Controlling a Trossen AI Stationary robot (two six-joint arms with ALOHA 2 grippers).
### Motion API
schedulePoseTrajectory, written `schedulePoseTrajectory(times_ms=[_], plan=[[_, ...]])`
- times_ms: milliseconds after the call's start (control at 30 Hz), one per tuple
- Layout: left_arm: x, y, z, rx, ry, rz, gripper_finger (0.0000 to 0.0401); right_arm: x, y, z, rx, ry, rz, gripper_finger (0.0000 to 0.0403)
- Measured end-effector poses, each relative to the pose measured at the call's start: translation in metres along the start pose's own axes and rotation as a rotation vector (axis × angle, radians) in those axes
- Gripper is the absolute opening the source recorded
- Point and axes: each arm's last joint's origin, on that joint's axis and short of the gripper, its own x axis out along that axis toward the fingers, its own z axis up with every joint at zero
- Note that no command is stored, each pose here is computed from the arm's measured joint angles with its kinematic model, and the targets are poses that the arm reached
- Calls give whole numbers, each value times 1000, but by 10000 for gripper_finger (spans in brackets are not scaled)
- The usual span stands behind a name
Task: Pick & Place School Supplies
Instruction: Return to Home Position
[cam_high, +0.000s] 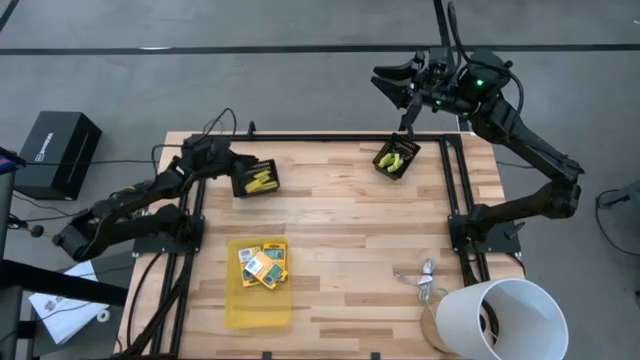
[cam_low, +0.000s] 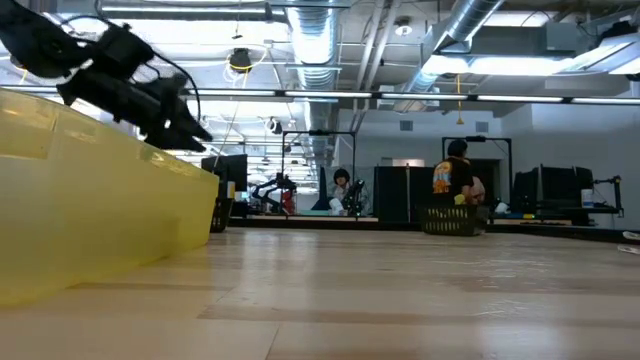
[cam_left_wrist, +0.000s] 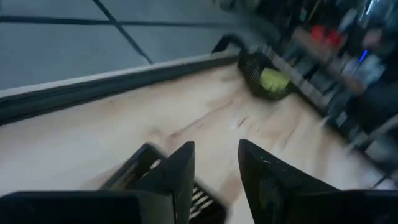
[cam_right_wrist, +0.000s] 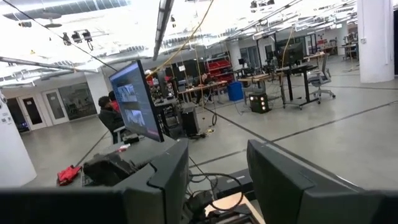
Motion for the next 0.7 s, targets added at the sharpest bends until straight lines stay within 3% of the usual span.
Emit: schedulePoseTrajectory(times_ms=[133,267,467,567,700], plan=[[-14,-9,9,-164,-90,-43,115,-1,0,0,6,1,-1,154],[-27,-17,15,-245,-156,-103,116,-1,0,-1,9,10,-2,154],[-45,-32,20,-432,-135,-323,120,1,8,-6,-84,48,26,154],[-58,-45,28,-309,-137,-535,118,-8,14,-17,-8,199,86,154],[-86,-66,43,-76,-252,-820,118,-44,25,-11,35,282,59,154]])
